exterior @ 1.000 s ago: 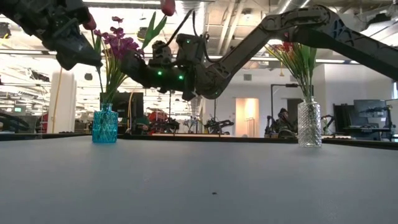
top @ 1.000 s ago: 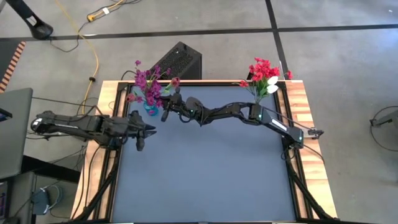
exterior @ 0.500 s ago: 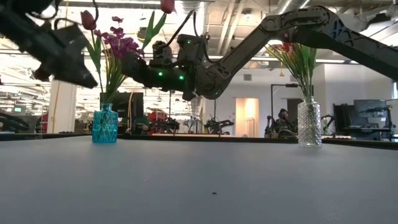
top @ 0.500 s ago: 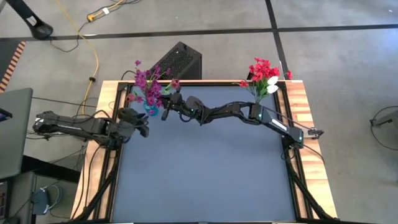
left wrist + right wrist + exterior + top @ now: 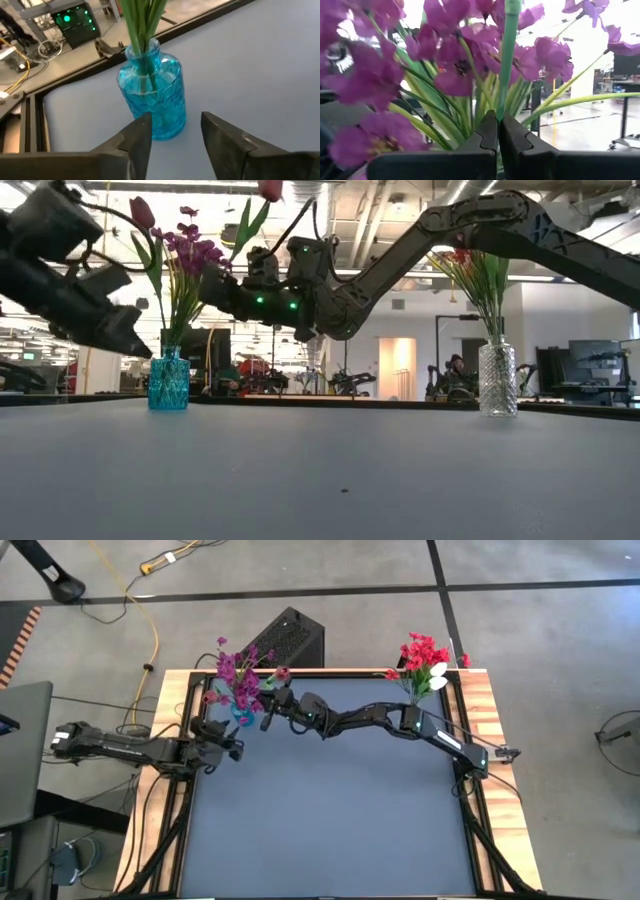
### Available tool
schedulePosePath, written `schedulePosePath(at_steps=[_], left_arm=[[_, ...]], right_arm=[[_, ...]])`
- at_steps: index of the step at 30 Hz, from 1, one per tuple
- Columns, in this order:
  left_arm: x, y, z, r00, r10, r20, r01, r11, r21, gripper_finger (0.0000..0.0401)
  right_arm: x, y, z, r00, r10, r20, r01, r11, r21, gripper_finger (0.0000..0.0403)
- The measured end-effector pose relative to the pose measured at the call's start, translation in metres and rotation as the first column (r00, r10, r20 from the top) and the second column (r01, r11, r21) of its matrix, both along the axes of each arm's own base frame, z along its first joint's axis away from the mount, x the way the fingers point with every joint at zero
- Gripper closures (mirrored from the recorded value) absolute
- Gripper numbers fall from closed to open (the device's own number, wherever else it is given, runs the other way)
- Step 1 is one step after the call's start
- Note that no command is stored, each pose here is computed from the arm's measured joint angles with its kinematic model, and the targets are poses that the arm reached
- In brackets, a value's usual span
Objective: Sort flowers into vase by color
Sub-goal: Put the red tulip into the blue vase
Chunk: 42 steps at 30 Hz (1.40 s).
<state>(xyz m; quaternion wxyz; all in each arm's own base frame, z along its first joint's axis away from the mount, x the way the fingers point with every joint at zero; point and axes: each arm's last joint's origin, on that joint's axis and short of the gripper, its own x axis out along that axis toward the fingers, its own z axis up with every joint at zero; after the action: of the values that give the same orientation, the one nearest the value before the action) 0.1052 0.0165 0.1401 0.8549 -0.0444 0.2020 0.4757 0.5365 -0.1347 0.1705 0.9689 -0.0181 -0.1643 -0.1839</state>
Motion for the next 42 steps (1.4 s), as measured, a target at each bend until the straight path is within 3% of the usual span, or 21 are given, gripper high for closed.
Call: schedulePosePath(at_steps=[4,10,25,32,42], left_arm=[[0.002,0.007,-0.002,1.000,-0.006,-0.010,0.005,1.000,-0.011,0.0212],[0.004,0.021,-0.002,1.000,0.006,-0.020,-0.006,1.000,0.021,0.0189],[0.004,0.048,0.005,0.997,-0.041,-0.067,0.049,0.991,0.121,0.0186],[0.000,0.055,-0.005,1.000,-0.018,-0.003,0.018,0.992,0.127,0.0186],[0.002,0.056,-0.001,0.995,-0.100,0.018,0.096,0.985,0.146,0.0186]], right_arm=[[0.000,0.000,0.000,1.000,-0.017,-0.015,0.016,0.999,-0.044,0.0375],[0.000,0.000,-0.001,1.000,-0.010,-0.017,0.010,1.000,-0.029,0.0374],[0.001,0.001,-0.001,1.000,-0.005,-0.025,0.005,1.000,-0.028,0.0373],[0.001,0.001,-0.001,1.000,-0.005,-0.025,0.004,1.000,-0.029,0.0374],[0.000,0.001,-0.001,1.000,-0.004,-0.019,0.004,1.000,-0.030,0.0374]])
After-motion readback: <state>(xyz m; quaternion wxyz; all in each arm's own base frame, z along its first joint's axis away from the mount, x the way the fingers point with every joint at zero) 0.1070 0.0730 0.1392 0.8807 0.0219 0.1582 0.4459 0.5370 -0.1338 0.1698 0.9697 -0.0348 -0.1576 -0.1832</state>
